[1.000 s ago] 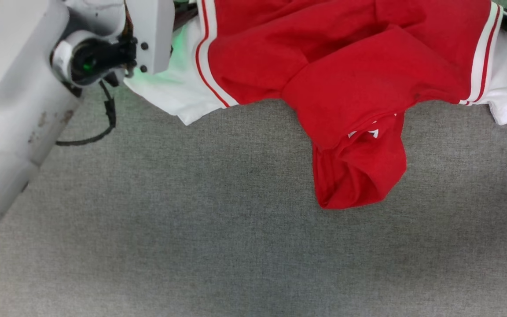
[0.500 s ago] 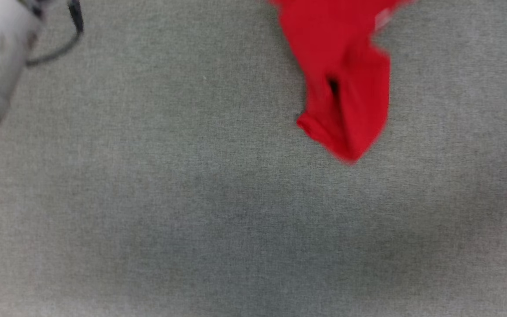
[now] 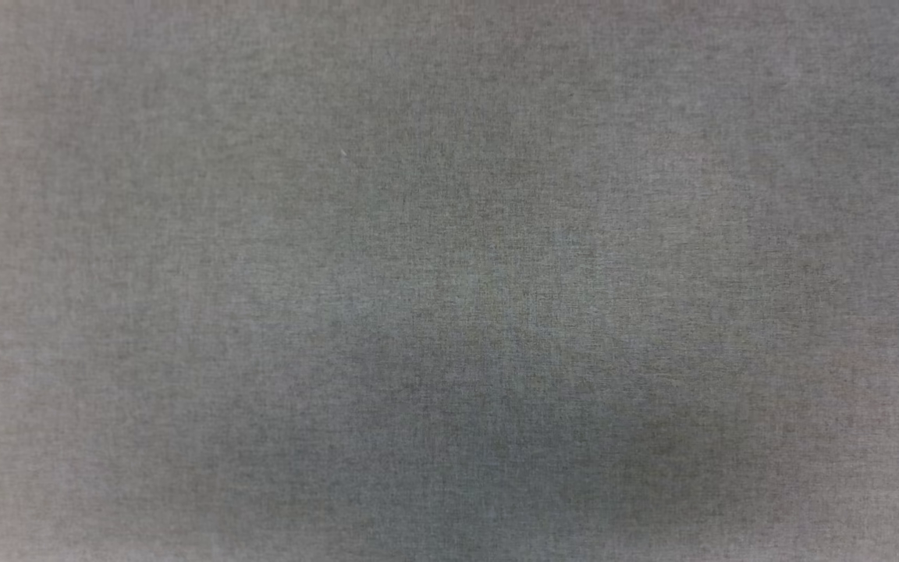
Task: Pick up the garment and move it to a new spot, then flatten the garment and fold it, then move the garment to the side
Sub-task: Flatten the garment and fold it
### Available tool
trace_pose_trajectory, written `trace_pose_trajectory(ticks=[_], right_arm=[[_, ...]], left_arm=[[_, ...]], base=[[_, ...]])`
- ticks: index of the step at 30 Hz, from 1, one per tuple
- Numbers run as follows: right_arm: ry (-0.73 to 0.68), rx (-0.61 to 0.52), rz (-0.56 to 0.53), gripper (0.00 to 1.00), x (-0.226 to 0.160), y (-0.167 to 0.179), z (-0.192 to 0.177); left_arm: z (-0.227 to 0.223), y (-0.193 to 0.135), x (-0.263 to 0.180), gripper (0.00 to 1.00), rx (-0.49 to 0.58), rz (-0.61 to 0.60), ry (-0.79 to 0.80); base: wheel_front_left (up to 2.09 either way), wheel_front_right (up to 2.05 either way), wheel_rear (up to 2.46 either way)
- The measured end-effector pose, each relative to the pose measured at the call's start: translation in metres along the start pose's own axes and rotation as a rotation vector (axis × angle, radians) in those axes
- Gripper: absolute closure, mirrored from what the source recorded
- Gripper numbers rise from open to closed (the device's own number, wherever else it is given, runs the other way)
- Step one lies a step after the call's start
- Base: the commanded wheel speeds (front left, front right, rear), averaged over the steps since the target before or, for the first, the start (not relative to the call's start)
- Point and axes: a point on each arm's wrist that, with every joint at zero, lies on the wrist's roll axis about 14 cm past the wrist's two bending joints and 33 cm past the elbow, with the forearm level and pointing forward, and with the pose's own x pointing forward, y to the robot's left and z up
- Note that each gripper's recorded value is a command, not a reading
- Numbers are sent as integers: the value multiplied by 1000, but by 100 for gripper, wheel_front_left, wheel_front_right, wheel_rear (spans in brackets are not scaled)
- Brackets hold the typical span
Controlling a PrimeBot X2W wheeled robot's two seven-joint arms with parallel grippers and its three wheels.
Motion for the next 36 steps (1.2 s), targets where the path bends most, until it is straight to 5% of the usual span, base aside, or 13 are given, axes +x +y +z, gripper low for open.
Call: trace_pose_trajectory(ticks=[13, 22, 27, 36], right_arm=[[276, 23, 284, 100, -101, 83, -137], [535, 138, 468, 100, -220, 121, -187], [669, 289, 540, 100, -277, 149, -192], [888, 371, 679, 100, -363, 173, -189]], left_arm=[[-174, -17, -164, 100, -207, -73, 488], [-188, -35, -276, 100, -295, -129, 694], [-187, -40, -320, 100, -288, -151, 786], [-189, -45, -389, 100, -321, -154, 944]], base=[[0, 0, 0], [0, 0, 0], [0, 0, 0], [0, 0, 0]])
